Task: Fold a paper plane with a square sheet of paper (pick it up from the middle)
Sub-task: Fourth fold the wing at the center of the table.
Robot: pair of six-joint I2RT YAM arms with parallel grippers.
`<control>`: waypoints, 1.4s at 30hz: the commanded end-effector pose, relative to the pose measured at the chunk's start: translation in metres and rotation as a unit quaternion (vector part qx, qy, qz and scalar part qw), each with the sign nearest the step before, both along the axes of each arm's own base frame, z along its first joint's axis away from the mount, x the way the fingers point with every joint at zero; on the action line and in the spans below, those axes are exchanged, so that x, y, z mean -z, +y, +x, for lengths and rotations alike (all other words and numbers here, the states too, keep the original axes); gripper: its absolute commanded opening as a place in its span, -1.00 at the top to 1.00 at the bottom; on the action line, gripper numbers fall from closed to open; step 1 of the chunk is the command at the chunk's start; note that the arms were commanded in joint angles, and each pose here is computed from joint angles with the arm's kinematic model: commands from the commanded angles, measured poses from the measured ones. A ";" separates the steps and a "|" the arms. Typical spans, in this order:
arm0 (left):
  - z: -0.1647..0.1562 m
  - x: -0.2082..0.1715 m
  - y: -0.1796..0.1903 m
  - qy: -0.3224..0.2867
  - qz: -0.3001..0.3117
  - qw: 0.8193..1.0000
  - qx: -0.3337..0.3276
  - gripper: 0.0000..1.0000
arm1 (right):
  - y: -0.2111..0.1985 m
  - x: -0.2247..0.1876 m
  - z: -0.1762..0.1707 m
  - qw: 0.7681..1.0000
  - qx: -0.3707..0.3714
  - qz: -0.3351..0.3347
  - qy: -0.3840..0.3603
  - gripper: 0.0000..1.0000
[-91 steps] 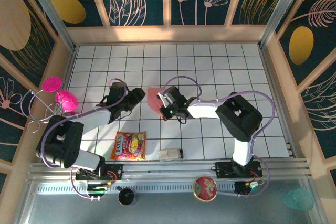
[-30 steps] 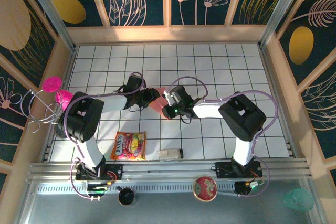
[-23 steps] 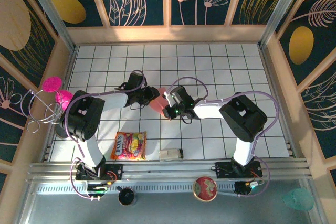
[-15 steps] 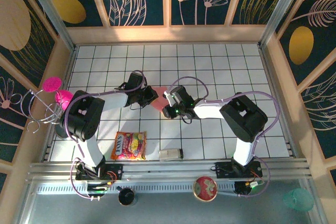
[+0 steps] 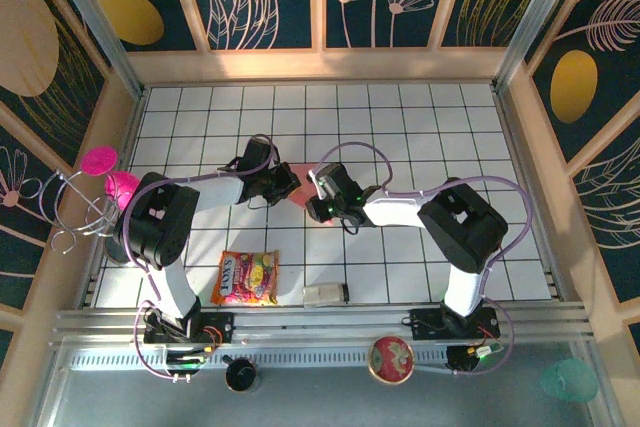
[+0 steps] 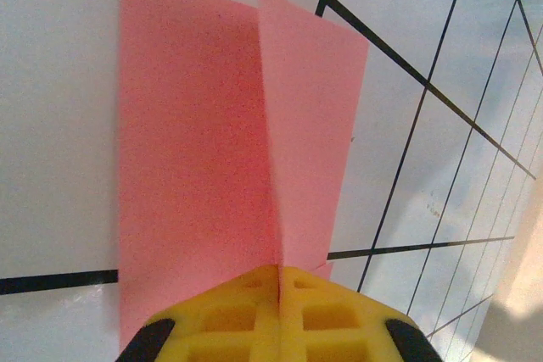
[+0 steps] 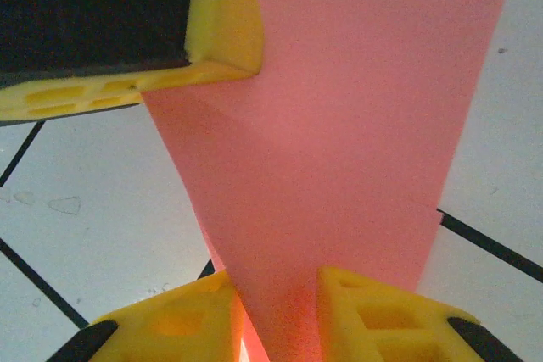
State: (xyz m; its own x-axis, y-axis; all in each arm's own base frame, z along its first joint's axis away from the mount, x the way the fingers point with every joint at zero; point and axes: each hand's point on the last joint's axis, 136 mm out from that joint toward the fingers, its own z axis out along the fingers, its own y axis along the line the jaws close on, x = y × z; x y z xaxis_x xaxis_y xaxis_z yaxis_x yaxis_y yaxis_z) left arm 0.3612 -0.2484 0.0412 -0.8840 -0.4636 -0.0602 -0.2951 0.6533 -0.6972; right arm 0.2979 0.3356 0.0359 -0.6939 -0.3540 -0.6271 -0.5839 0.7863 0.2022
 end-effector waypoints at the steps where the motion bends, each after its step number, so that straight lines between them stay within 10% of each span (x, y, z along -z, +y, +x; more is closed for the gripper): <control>1: -0.004 -0.006 -0.006 0.002 -0.015 1.000 0.005 0.92 | 0.002 -0.005 0.005 1.000 0.012 -0.004 -0.011 0.48; 19: 0.019 -0.047 0.031 -0.070 0.021 0.995 -0.063 0.12 | 0.004 0.006 -0.016 0.999 -0.018 0.034 0.021 0.82; 42: -0.014 -0.059 0.027 -0.131 -0.078 0.986 -0.064 -0.01 | -0.001 -0.023 -0.008 0.949 -0.014 0.248 0.192 0.92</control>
State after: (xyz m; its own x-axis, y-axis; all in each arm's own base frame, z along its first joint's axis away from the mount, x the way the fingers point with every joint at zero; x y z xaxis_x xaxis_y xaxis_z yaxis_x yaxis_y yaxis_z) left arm 0.3484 -0.2113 0.0859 -0.7789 -0.5942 -0.2007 -0.2152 0.5538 -0.8044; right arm 0.2949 0.3297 0.0509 -0.8741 -0.1305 -0.4679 -0.4452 0.6005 0.6642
